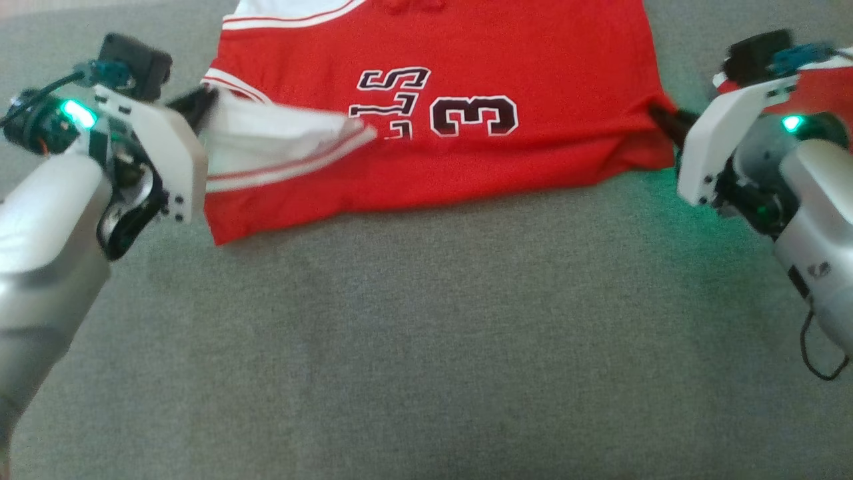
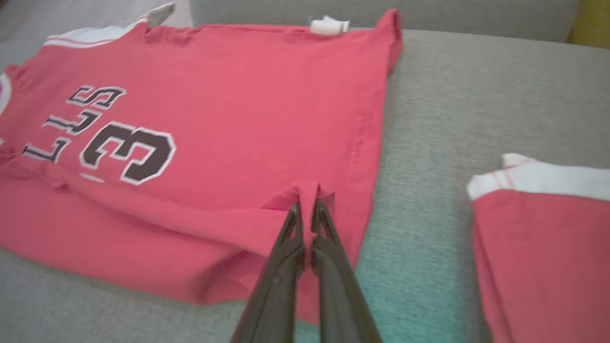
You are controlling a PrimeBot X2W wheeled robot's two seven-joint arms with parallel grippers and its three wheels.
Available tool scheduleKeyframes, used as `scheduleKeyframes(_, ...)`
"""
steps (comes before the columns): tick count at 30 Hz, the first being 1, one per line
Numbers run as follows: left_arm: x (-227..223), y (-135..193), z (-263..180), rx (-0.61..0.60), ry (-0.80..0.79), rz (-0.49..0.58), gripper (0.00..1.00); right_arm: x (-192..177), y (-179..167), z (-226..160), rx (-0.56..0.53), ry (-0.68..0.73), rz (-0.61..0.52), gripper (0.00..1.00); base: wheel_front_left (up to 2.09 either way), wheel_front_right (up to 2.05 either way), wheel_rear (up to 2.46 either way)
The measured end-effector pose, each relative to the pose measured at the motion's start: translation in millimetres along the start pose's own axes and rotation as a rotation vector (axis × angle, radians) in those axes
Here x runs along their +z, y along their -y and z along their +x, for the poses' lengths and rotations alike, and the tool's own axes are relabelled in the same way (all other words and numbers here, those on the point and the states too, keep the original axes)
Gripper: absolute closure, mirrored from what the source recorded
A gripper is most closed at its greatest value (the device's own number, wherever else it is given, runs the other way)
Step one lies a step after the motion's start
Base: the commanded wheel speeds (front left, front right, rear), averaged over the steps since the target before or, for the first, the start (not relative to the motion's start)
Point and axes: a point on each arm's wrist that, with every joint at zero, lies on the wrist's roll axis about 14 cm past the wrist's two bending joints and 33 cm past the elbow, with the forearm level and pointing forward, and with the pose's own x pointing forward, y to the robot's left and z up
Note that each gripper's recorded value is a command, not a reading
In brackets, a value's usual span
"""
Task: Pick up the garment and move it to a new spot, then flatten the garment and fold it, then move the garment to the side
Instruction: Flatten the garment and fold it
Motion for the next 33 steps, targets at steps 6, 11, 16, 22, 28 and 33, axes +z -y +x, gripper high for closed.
scheduleKeyframes(6,60,-18,6,0.113,0.3,-0.071,0.0,27,14,3,-0.044,0.146,0.052,0.0,0.0,0.0,0.0)
scheduleKeyframes(11,107,-26,-17,0.176,0.567,-0.118,0.0,82,17,-16,-0.061,0.426,0.087,0.0,0.0,0.0,0.0)
scheduleKeyframes(16,133,-29,-45,0.217,0.722,-0.196,0.0,122,12,-44,-0.06,0.662,0.127,0.0,0.0,0.0,0.0)
scheduleKeyframes(22,138,-21,-90,0.264,0.862,-0.279,0.0,154,-1,-82,-0.043,0.844,0.157,0.0,0.0,0.0,0.0)
scheduleKeyframes(28,83,3,-105,0.312,0.842,-0.35,0.0,133,-12,-105,-0.067,0.963,0.228,0.0,0.0,0.0,0.0)
scheduleKeyframes(33,25,31,-105,0.337,0.758,-0.434,0.0,43,-39,-99,-0.128,0.865,0.251,0.0,0.0,0.0,0.0)
